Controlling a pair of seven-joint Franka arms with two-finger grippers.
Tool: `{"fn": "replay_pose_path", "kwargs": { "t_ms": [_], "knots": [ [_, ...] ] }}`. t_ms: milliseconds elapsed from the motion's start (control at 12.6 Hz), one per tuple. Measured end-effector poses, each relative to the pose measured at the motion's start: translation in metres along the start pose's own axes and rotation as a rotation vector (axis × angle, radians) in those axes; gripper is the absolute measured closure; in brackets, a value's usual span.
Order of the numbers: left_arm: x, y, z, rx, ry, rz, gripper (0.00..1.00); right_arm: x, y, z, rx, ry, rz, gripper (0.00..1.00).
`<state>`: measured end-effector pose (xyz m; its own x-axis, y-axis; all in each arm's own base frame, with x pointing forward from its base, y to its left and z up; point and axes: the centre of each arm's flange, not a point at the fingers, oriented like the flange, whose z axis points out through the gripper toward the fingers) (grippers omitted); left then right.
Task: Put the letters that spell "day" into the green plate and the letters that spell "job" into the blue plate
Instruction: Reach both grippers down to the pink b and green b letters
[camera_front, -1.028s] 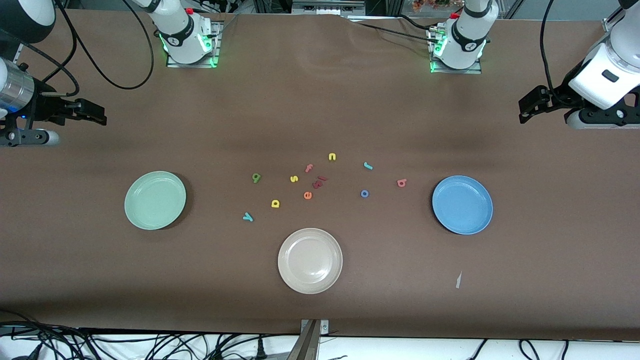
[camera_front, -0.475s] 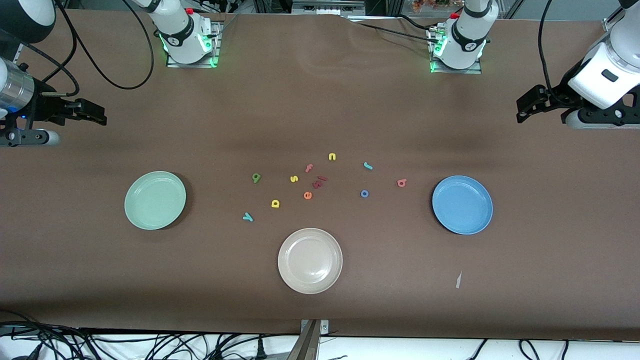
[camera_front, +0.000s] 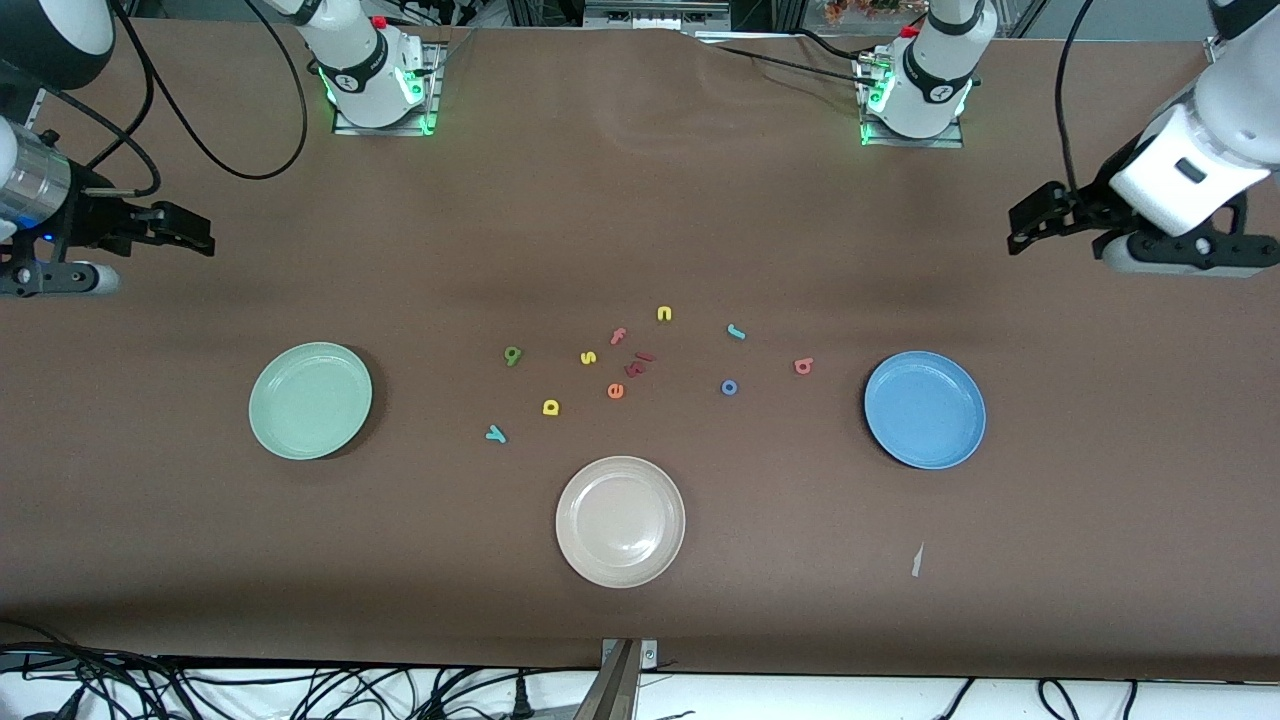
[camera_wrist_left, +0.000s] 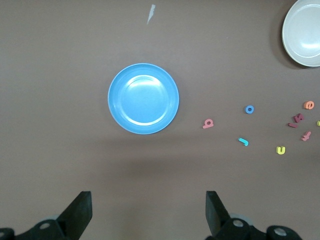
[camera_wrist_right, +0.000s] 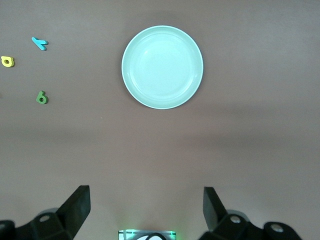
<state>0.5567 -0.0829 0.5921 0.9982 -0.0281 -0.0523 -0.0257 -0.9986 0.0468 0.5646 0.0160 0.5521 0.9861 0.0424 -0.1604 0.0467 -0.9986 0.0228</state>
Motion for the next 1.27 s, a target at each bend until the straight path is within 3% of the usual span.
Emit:
{"fn": "replay_pose_path", "kwargs": {
  "t_ms": [316,633,949,1266],
  "knots": [
    [0.024,0.034,0.04,0.003,-0.064,0.056,0.0,0.034,-0.07,0.046,-0.007,0.001,-0.086,0.0],
    [0.05,0.065,0.129,0.017,-0.203,0.101,0.0,0.069,-0.134,0.112,0.011,0.021,0.059,0.0],
    [0.076,0.103,0.229,0.02,-0.233,0.136,0.0,0.075,-0.204,0.183,0.022,0.088,0.235,0.0],
    [0.091,0.128,0.332,0.029,-0.22,0.035,0.0,0.069,-0.258,0.243,0.013,0.082,0.369,0.0]
  ]
}}
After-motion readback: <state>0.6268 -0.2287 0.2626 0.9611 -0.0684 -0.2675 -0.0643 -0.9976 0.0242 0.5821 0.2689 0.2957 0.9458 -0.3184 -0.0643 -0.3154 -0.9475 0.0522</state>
